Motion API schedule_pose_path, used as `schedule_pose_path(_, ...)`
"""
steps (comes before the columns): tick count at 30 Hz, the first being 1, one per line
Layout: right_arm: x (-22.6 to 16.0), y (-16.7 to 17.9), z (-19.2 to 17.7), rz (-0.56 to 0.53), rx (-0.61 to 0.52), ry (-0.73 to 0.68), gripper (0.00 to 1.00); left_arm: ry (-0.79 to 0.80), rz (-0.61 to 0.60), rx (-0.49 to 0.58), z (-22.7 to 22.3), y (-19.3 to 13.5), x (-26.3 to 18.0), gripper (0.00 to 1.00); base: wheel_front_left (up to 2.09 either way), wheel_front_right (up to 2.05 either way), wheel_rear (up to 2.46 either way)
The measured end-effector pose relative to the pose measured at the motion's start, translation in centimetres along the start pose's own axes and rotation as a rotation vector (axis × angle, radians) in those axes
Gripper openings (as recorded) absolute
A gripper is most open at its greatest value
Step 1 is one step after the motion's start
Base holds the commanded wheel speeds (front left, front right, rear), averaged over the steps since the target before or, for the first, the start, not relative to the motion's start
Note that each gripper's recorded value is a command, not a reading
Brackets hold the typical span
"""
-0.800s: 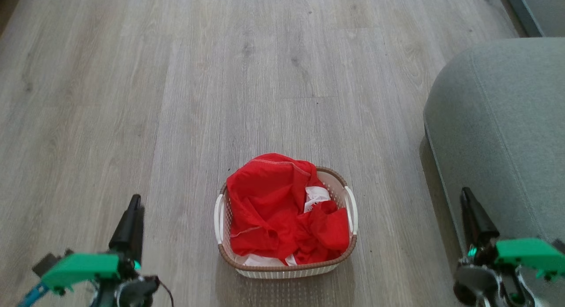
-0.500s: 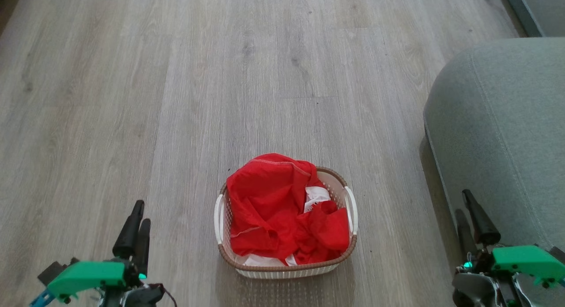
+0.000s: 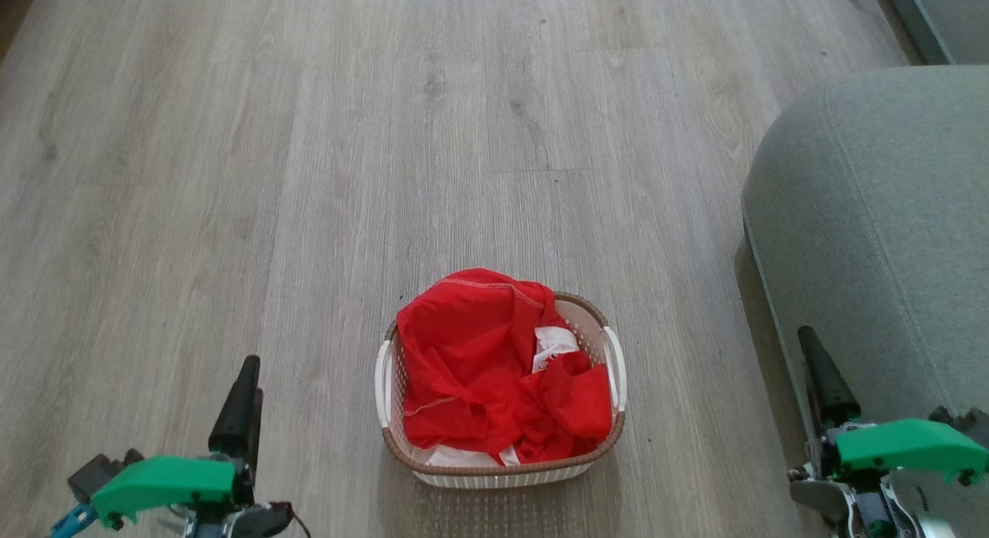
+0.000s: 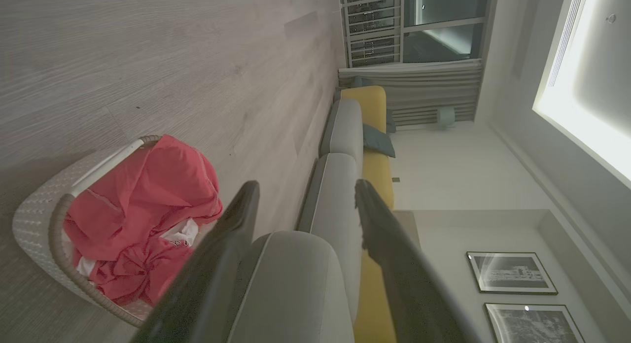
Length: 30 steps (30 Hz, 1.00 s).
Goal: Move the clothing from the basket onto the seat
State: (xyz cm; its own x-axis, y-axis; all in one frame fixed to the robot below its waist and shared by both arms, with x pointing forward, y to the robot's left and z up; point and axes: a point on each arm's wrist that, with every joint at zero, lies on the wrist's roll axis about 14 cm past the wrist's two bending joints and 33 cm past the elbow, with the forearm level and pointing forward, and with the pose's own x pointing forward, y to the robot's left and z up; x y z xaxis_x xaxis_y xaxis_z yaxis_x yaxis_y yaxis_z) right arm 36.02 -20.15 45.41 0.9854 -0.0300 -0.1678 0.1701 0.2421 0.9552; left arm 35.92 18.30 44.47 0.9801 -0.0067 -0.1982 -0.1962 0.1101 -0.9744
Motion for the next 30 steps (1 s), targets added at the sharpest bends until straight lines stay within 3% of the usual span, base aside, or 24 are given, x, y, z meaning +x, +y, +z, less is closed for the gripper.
schedule_pose_path(30, 0.4, 2.2, -1.4, 0.081, -0.509, 0.036, 1.0, -0.008, -0.02, 0.481, -0.8, -1.4, 0.5, 1.0, 0.0, 0.0, 0.0)
